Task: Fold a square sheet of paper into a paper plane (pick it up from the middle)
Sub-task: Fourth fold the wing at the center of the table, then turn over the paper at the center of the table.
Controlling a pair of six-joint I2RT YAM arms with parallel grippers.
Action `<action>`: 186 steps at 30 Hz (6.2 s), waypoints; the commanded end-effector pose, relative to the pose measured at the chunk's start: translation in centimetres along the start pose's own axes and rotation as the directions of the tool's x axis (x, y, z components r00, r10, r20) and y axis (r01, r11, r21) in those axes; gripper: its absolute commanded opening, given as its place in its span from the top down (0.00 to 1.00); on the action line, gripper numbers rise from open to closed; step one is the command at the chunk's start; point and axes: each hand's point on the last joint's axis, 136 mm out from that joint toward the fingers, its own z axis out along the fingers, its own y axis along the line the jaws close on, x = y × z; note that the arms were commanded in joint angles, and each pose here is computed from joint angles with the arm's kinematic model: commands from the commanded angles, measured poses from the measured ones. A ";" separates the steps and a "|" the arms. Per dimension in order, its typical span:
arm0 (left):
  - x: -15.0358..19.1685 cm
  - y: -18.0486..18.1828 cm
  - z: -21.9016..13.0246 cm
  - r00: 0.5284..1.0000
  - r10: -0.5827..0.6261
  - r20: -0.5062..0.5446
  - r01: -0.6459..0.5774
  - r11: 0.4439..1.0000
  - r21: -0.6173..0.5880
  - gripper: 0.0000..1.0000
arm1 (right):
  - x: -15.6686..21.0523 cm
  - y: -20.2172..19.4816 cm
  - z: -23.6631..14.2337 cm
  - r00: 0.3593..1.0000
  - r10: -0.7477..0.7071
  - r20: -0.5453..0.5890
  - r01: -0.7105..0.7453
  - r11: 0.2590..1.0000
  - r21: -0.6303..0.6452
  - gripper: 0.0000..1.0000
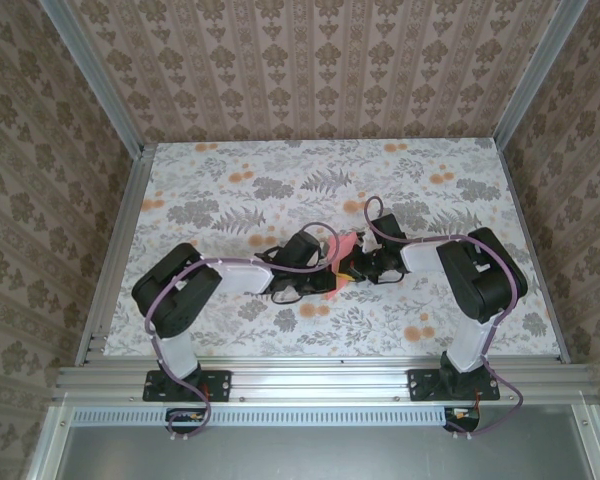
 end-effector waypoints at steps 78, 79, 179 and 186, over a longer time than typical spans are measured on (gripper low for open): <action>-0.8 3.7 1.7 0.997 -0.056 -0.046 0.048 0.985 -0.167 1.00 | -3.7 2.2 -1.3 0.993 -0.012 0.119 0.014 1.000 -0.022 0.91; -0.7 3.7 1.7 0.997 -0.057 -0.050 0.048 0.985 -0.168 1.00 | -3.8 2.2 -1.3 0.993 -0.024 0.118 0.026 1.000 -0.013 0.91; -7.6 2.9 -9.0 0.928 -0.216 0.304 0.213 0.976 0.044 0.30 | -3.8 10.3 -4.8 0.949 -0.278 0.150 0.298 0.946 -0.130 0.94; -8.9 -1.1 -12.3 0.916 -0.220 0.336 0.125 0.951 0.284 0.21 | -4.6 17.4 -7.6 0.949 -0.256 0.185 0.312 0.852 -0.421 0.94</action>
